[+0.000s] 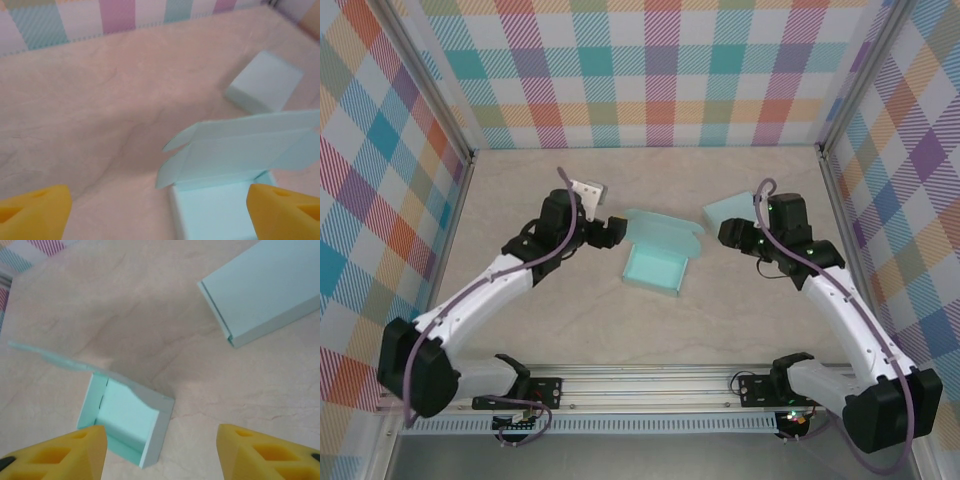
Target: Fold the paper box
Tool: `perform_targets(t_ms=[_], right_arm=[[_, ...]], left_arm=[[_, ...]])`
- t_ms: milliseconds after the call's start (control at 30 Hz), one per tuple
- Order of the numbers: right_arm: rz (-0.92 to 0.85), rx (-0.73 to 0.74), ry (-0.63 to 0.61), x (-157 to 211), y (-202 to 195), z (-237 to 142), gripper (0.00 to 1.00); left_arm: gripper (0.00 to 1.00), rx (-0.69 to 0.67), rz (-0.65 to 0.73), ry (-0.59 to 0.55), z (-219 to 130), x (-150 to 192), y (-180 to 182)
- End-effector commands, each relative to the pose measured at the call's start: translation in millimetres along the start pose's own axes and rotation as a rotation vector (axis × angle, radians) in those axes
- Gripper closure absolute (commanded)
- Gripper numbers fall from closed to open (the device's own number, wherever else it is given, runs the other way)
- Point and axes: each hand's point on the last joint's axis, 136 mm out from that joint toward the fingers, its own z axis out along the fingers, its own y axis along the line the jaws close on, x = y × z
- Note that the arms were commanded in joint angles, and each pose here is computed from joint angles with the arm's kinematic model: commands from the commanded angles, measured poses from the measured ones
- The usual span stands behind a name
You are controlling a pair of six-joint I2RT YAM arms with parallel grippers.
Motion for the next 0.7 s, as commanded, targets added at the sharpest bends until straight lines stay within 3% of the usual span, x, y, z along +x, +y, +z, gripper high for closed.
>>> perform_targets(t_ms=[0, 233, 667], right_arm=[[-0.06, 0.033, 0.082, 15.9, 2.2, 0.3, 0.39], [-0.16, 0.103, 0.179, 28.0, 9.2, 22.3, 0.39], [-0.274, 0.129, 0.262, 23.2, 27.2, 65.1, 0.43]], left_arm=[[0.12, 0.138, 0.145, 0.132, 20.7, 21.1, -7.8], [0.16, 0.267, 0.25, 0.27, 57.7, 36.4, -8.5], [0.38, 0.362, 0.225, 0.326, 88.4, 46.1, -14.6]])
